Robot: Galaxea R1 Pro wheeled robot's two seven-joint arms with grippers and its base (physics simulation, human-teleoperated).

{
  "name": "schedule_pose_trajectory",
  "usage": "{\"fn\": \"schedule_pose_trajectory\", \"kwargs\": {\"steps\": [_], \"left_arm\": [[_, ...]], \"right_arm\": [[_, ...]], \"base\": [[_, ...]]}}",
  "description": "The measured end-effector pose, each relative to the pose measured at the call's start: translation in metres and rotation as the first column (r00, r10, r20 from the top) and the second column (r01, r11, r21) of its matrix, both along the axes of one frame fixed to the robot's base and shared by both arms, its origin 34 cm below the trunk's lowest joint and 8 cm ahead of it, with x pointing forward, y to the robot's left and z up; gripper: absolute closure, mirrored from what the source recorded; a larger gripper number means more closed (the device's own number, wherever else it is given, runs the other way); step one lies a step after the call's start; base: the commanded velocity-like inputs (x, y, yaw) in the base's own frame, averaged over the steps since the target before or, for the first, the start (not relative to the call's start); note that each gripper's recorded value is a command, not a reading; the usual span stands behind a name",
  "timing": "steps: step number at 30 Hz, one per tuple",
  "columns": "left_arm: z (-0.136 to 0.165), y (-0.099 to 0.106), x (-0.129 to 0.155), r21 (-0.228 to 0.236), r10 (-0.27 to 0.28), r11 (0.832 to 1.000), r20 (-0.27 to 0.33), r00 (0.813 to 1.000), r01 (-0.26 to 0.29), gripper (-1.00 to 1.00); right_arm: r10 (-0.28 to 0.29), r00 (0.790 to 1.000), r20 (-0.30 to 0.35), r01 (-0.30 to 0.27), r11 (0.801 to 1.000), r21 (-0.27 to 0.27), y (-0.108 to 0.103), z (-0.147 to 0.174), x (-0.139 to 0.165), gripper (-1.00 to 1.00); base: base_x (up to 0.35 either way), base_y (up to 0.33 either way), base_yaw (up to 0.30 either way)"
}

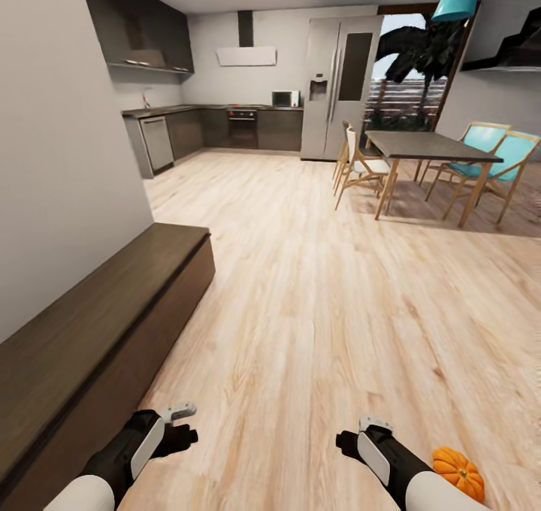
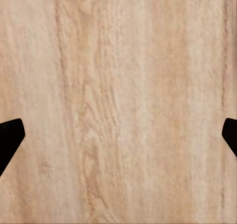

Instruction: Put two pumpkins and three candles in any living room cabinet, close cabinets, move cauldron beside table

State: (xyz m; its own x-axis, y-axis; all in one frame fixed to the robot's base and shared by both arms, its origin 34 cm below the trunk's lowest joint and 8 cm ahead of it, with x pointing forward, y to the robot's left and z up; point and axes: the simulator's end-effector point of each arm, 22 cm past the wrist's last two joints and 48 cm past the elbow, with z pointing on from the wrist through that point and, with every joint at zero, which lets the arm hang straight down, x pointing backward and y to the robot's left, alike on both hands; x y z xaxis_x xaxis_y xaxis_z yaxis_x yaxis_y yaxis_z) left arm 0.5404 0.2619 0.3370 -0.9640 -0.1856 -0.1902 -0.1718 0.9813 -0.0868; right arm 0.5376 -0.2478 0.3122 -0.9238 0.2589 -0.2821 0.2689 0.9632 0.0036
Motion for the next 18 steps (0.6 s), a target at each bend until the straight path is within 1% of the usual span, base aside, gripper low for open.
{"fn": "schedule_pose_trajectory", "kwargs": {"steps": [8,18], "left_arm": [[0.0,0.0,0.0,0.0,0.0,1.0,0.0,1.0,0.0,-1.0],[0.0,0.0,0.0,0.0,0.0,1.0,0.0,1.0,0.0,-1.0]], "right_arm": [[0.001,1.0,0.001,-0.001,1.0,0.0,0.0003,0.0,0.0001,-1.0],[0.001,1.0,0.001,-0.001,1.0,0.002,0.0012,0.0,0.0001,-1.0]], "base": [[0.325,0.019,-0.285],[0.325,0.089,-0.286]]}}
